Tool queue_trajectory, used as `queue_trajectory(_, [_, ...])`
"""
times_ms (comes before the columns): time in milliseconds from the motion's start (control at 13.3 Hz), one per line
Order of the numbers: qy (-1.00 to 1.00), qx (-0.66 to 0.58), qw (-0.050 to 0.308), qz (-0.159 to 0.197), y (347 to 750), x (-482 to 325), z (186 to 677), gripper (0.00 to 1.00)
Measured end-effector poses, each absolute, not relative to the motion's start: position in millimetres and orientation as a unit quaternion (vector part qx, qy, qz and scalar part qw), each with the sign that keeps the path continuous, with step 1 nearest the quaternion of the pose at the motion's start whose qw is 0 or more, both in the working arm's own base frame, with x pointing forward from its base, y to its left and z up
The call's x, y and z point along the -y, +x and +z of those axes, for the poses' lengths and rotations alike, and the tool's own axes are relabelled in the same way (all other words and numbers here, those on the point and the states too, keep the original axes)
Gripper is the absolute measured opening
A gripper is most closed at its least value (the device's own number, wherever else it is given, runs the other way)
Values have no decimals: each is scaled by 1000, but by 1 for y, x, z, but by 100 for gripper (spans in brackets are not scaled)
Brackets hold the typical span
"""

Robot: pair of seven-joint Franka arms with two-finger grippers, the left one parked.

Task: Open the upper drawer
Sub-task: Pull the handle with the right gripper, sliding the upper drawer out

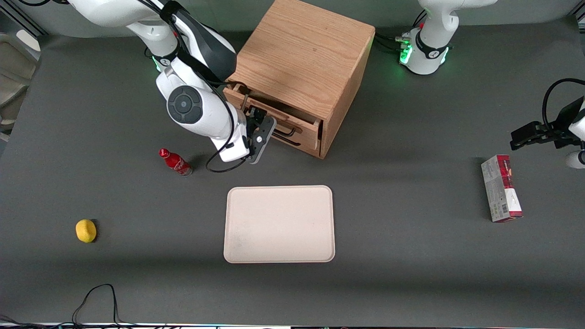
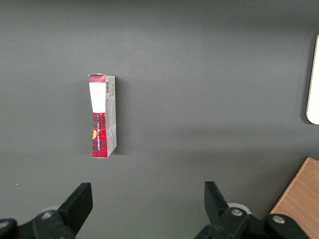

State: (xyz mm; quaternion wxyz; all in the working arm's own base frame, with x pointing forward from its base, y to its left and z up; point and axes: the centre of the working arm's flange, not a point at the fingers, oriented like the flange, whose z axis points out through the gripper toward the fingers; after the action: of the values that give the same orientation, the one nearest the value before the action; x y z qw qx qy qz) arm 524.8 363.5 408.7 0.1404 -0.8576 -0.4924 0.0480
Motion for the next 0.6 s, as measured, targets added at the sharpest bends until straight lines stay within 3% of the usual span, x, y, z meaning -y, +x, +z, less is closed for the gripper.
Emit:
queue_trajectory(375, [-857, 505, 98, 38, 550, -341, 394, 100])
queue_trajectory(600, [-860, 500, 98, 25, 573, -327, 395, 100])
